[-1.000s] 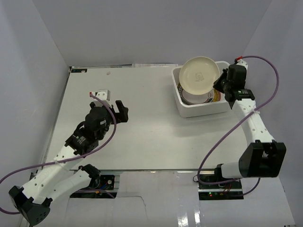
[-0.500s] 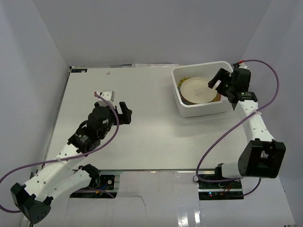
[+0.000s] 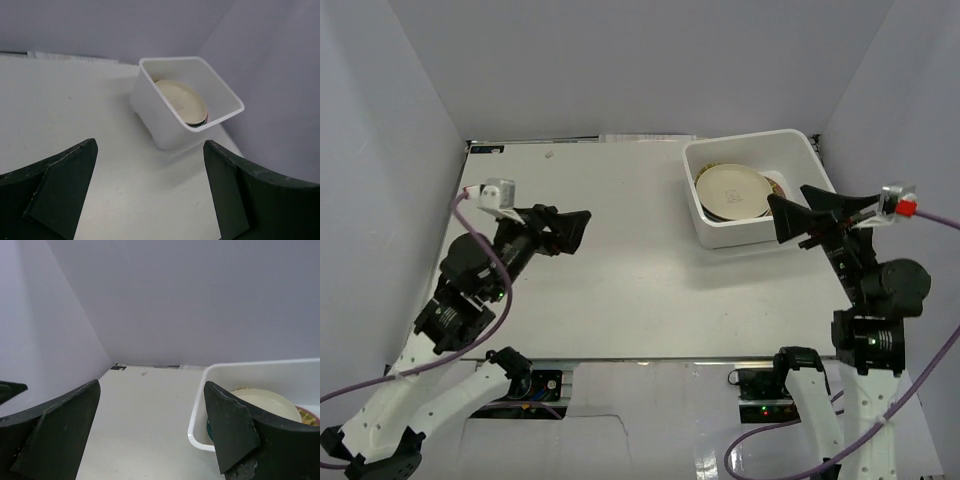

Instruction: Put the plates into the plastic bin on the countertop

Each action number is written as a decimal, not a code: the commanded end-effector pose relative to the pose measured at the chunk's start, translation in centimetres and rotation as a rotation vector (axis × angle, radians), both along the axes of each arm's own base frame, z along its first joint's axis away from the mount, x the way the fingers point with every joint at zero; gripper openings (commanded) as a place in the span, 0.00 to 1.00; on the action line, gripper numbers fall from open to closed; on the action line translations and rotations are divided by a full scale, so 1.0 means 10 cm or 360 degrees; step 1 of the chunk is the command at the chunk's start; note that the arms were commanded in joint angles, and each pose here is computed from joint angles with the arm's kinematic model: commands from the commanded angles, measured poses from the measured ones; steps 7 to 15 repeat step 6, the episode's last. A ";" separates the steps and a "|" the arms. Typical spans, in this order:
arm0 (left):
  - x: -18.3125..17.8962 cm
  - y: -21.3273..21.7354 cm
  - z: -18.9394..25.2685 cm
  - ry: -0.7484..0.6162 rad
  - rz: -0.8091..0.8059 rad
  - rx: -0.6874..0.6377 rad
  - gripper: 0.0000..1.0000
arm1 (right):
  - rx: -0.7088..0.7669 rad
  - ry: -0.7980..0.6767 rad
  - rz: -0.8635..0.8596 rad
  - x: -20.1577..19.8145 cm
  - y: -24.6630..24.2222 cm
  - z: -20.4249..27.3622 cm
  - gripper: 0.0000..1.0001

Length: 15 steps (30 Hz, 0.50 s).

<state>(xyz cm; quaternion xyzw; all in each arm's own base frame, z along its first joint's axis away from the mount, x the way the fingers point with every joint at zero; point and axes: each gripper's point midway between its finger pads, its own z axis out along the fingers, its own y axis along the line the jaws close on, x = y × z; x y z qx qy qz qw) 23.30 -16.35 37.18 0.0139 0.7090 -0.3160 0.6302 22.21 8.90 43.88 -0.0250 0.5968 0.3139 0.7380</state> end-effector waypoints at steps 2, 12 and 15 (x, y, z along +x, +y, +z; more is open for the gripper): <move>-0.31 0.26 0.51 -0.0218 0.0016 -0.0180 0.98 | -0.0072 -0.0220 -0.0060 -0.30 -0.04 0.10 0.90; -0.37 0.28 0.29 -0.0163 0.0002 -0.0179 0.98 | -0.0067 -0.0151 -0.0096 -0.19 -0.08 -0.14 0.90; -0.37 0.28 0.29 -0.0163 0.0002 -0.0179 0.98 | -0.0067 -0.0151 -0.0096 -0.19 -0.08 -0.14 0.90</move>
